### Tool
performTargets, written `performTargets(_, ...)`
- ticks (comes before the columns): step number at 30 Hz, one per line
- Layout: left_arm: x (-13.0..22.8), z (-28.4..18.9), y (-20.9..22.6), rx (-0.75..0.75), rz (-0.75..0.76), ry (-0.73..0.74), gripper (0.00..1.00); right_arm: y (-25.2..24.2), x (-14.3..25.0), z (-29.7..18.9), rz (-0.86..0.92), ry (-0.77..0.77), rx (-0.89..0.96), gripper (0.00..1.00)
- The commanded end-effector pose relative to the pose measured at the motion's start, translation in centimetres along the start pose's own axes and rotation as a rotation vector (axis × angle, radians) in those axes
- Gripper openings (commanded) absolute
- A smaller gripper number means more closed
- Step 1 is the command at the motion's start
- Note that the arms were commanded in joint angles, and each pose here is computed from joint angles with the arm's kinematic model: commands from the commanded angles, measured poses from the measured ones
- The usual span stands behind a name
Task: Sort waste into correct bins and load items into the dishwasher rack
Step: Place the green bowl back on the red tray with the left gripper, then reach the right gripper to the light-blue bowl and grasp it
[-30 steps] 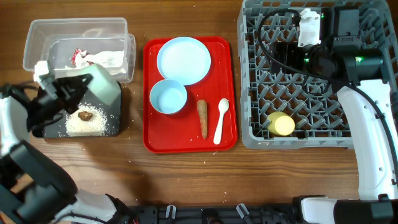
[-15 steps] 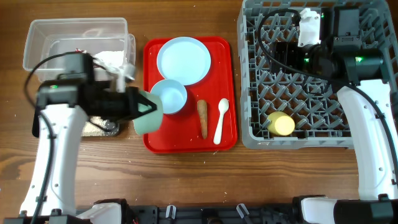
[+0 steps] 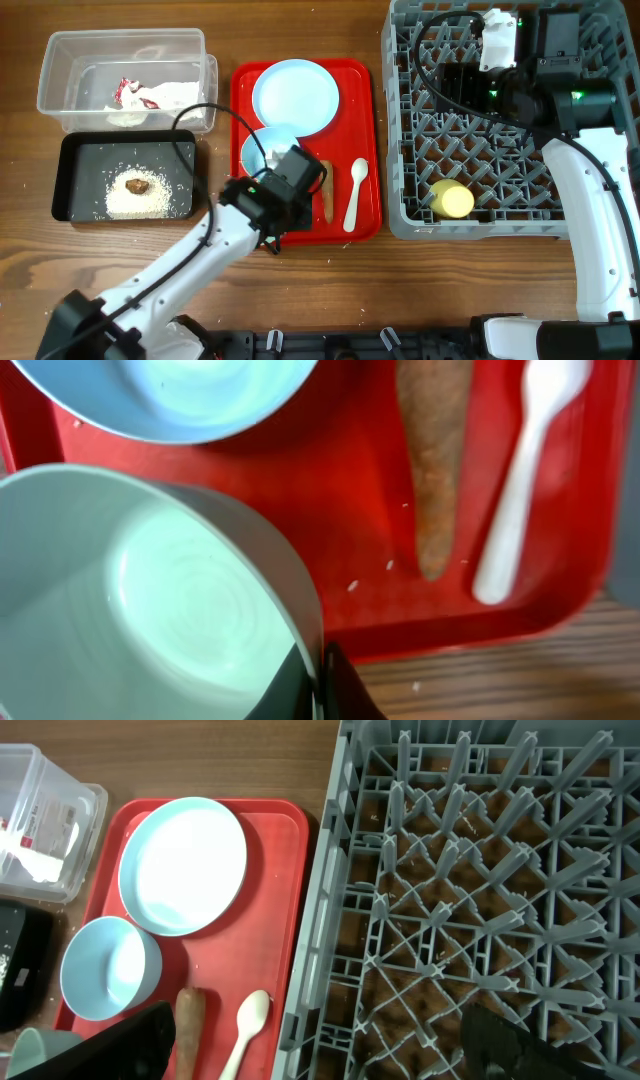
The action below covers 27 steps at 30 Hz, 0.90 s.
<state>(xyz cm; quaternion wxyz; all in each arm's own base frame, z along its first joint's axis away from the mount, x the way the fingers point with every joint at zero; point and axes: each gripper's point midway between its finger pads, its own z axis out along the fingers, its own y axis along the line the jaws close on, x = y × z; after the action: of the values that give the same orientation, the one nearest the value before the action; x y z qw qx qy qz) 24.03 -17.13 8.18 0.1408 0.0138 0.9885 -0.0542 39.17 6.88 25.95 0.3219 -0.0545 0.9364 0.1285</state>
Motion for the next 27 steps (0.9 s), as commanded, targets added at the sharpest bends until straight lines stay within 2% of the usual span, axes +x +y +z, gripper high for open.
performTargets(1, 0.4, 1.8, 1.3, -0.102, -0.004, 0.001, 0.04, 0.0, 0.0, 0.3, -0.014, 0.005, 0.005, 0.93)
performTargets(2, 0.5, 2.0, 1.4, -0.108, -0.003, 0.010, 0.07, 0.0, 0.0, 0.3, -0.013, 0.005, 0.005, 0.92)
performTargets(4, 0.6, 2.4, 1.4, -0.114, -0.001, 0.016, 0.22, 0.0, 0.0, 0.3, -0.013, 0.005, 0.005, 0.92)
performTargets(6, 0.3, 2.5, 1.1, -0.104, -0.004, 0.004, 0.30, 0.1, -0.1, 0.3, -0.014, 0.005, 0.001, 0.93)
performTargets(9, -0.9, 2.3, 0.0, -0.060, -0.011, -0.034, 0.37, 1.6, 0.0, 0.3, -0.017, 0.008, -0.089, 0.93)
performTargets(14, -3.4, 0.3, -2.1, 0.011, -0.022, -0.091, 0.38, 2.3, 0.1, 0.2, -0.004, 0.011, -0.121, 0.93)
performTargets(19, -8.0, -3.4, -2.2, 0.072, -0.119, -0.203, 0.45, 5.6, 1.1, 1.6, 0.027, 0.062, -0.170, 0.89)
performTargets(23, -10.0, -4.9, -0.5, 0.072, -0.186, -0.247, 0.50, 7.7, 2.7, 3.9, 0.046, 0.145, -0.186, 0.86)
performTargets(27, -11.1, -5.7, 3.9, 0.042, -0.339, -0.254, 0.54, 10.1, 5.4, 6.8, 0.099, 0.269, -0.196, 0.86)
